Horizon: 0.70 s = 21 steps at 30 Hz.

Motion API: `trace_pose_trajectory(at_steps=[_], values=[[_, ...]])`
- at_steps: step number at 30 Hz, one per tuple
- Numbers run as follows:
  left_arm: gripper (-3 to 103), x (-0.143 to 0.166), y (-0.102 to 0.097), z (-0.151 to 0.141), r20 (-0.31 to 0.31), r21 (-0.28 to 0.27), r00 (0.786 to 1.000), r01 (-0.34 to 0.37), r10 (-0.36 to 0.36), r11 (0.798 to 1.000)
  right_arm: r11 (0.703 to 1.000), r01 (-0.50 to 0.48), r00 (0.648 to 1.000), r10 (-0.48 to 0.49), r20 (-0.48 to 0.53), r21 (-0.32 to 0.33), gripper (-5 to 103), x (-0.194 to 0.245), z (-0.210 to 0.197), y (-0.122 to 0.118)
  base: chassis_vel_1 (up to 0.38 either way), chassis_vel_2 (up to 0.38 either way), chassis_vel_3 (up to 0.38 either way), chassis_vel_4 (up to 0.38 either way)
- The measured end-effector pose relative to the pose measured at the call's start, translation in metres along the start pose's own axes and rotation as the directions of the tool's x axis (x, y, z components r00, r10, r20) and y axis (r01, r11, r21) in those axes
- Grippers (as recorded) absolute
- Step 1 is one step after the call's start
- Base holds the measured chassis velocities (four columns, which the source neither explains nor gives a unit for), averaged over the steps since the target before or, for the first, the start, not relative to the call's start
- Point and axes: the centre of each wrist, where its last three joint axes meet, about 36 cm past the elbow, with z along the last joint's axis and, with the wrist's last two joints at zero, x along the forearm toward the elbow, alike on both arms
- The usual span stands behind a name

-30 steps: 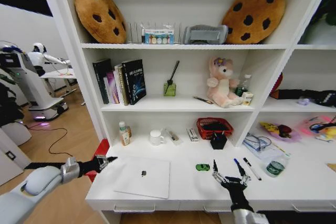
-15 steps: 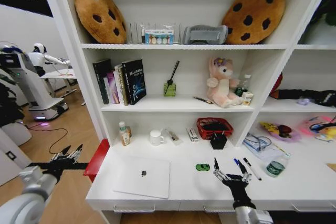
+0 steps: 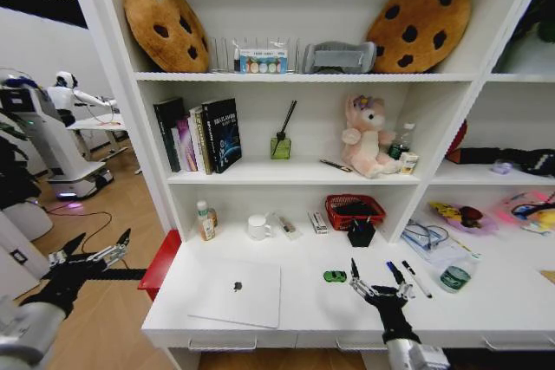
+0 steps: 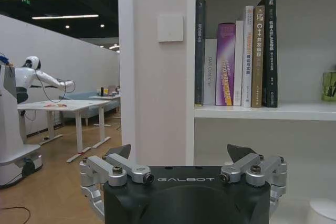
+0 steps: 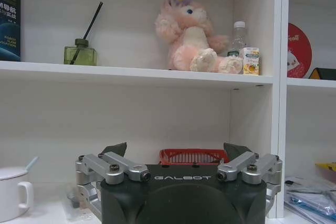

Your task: Organize the objects on the table.

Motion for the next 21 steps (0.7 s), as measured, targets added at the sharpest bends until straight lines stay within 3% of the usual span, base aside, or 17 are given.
trace_pose_trajectory(at_steps=[21], values=[[100, 0.0008, -0.0054, 0.0058, -0.017, 0.011, 1.0, -0.022, 0.022, 1.0, 1.0, -0.004, 1.0, 0.004, -0.005, -0.008, 100, -0.0002, 0.0039, 0.0018, 0.0, 0.0, 0.0, 0.0]])
